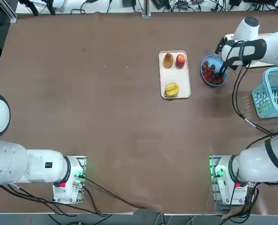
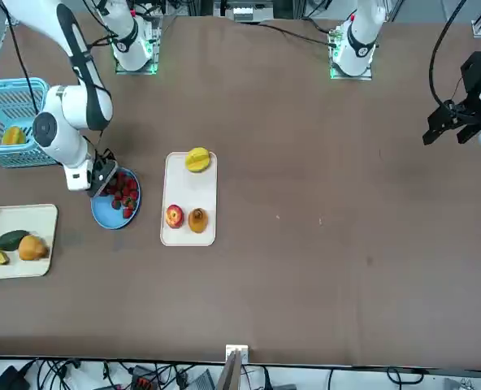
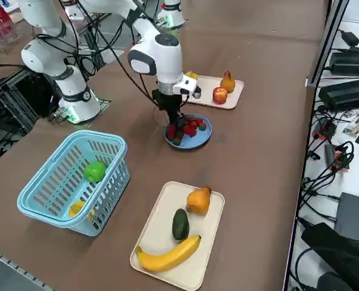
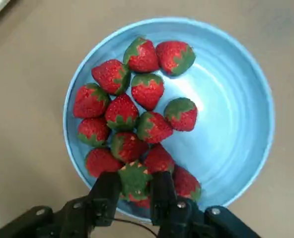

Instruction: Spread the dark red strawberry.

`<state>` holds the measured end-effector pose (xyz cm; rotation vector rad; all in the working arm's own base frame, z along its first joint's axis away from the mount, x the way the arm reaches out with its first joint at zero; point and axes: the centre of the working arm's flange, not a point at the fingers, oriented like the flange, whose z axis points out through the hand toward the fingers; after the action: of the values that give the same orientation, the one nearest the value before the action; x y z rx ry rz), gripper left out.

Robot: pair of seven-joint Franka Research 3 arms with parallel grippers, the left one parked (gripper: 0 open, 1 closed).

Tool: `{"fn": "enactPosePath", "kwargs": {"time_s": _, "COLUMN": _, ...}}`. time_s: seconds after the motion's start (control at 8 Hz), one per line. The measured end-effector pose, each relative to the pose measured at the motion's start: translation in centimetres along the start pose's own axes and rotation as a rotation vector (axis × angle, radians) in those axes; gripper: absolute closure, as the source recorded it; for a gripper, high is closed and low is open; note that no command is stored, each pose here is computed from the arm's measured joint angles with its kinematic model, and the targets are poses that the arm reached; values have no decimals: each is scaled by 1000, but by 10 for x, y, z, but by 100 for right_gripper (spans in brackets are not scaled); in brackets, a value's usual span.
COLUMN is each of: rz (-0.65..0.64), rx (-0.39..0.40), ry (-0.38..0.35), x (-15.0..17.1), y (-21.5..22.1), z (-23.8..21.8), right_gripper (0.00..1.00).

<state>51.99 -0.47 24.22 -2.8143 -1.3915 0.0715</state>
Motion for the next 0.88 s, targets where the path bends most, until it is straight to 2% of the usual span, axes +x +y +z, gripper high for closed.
{"fn": "enactPosePath", "kwargs": {"time_s": 0.25, "rz": 3, "rx": -41, "ry": 31, "x": 10, "y": 16, "z": -29, "right_gripper": 63}}
{"fn": "enactPosePath", "kwargs": {"time_s": 0.5, "rz": 7, "rx": -63, "ry": 44, "x": 22, "y": 37, "z": -37, "right_gripper": 63}}
{"fn": "enactPosePath", "kwargs": {"time_s": 0.88, "rz": 10, "rx": -41, "ry": 24, "x": 35, "y": 62, "z": -3, "right_gripper": 63}}
